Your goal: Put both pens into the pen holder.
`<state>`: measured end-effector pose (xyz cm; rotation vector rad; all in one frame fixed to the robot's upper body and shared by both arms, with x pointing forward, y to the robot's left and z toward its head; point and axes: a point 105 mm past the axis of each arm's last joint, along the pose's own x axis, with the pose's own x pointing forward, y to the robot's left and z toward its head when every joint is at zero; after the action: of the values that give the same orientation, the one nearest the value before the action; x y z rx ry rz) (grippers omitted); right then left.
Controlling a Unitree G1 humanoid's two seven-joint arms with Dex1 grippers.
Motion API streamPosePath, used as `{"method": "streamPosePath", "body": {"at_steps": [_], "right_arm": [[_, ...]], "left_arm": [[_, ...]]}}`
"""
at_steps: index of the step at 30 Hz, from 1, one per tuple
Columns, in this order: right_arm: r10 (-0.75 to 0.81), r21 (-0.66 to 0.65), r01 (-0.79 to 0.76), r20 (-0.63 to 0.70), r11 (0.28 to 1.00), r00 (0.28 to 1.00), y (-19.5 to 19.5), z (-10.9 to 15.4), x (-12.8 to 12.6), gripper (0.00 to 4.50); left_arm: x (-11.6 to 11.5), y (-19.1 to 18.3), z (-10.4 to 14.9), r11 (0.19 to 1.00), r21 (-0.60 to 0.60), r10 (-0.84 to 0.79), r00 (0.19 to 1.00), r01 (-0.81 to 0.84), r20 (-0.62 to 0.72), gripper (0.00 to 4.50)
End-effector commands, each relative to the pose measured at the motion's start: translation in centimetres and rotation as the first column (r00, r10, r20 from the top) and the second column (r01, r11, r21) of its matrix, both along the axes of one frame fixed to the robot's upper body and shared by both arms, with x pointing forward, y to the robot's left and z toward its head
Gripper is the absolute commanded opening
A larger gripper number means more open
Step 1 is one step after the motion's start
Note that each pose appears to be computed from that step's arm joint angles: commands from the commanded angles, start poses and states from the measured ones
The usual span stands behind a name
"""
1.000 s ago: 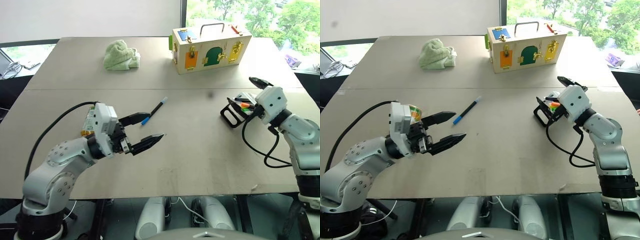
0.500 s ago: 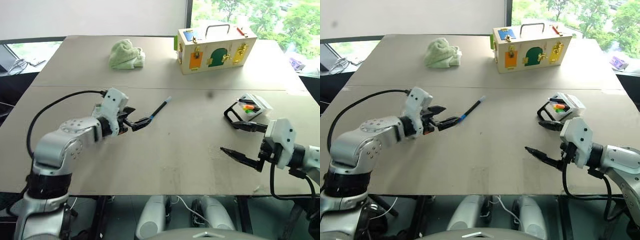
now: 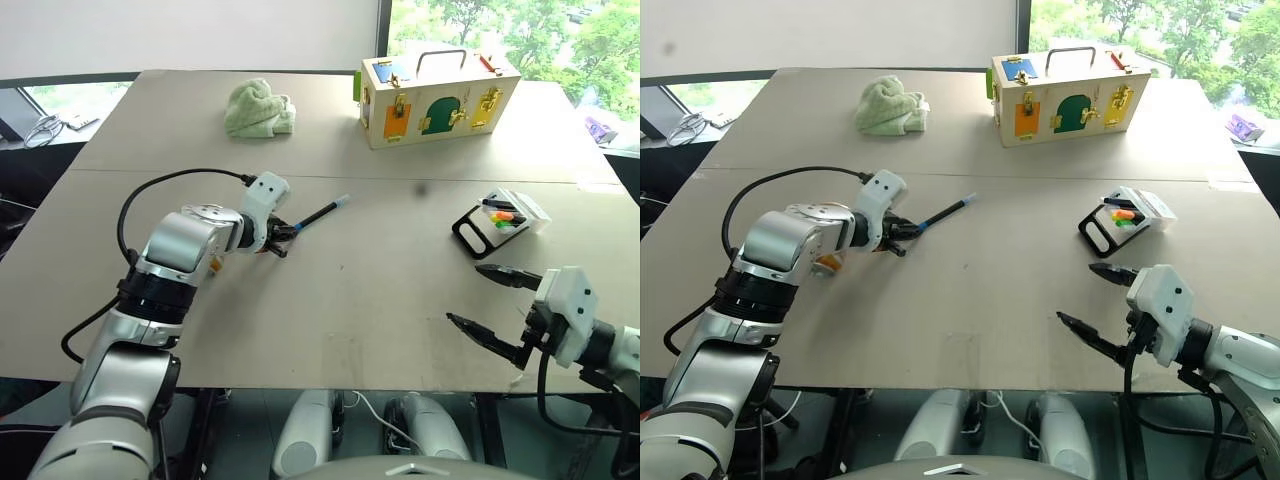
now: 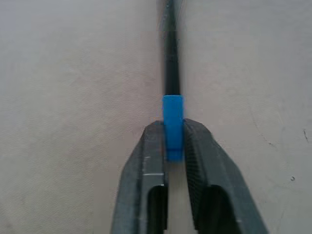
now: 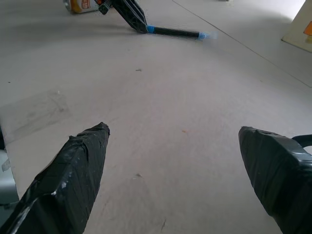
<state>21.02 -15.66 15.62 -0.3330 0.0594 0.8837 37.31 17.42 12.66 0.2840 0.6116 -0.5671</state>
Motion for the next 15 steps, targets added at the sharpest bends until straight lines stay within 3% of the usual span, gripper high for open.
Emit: {"method": "streamPosePath", "body": {"at_steps": [1,4,7,11,15], "right_arm": [[0.004,0.041,-0.007,0.072,0.999,0.997,0.8,1.5,0.0,4.50],[0.029,0.116,-0.037,0.076,0.993,0.997,2.3,2.3,0.7,4.50],[0.071,0.191,-0.086,0.084,0.978,0.994,3.7,3.4,1.3,4.50],[0.108,0.307,-0.120,0.055,0.944,0.993,5.2,4.5,2.6,4.50],[0.142,0.470,-0.065,-0.129,0.880,0.981,7.3,3.9,4.3,4.50]], "left_arm": [[-1.2,-0.9,-0.6,0.996,-0.054,-0.070,0.997,0.069,-0.023,0.08],[-3.1,-2.5,2.3,0.954,-0.200,-0.205,0.973,0.224,0.110,0.08],[-5.6,-3.5,4.3,0.897,-0.259,-0.301,0.924,0.359,0.235,0.08],[-8.3,-4.8,5.6,0.839,-0.225,-0.389,0.836,0.495,0.387,0.08],[-9.6,-6.3,6.3,0.799,-0.198,-0.433,0.773,0.567,0.464,0.08]]}}
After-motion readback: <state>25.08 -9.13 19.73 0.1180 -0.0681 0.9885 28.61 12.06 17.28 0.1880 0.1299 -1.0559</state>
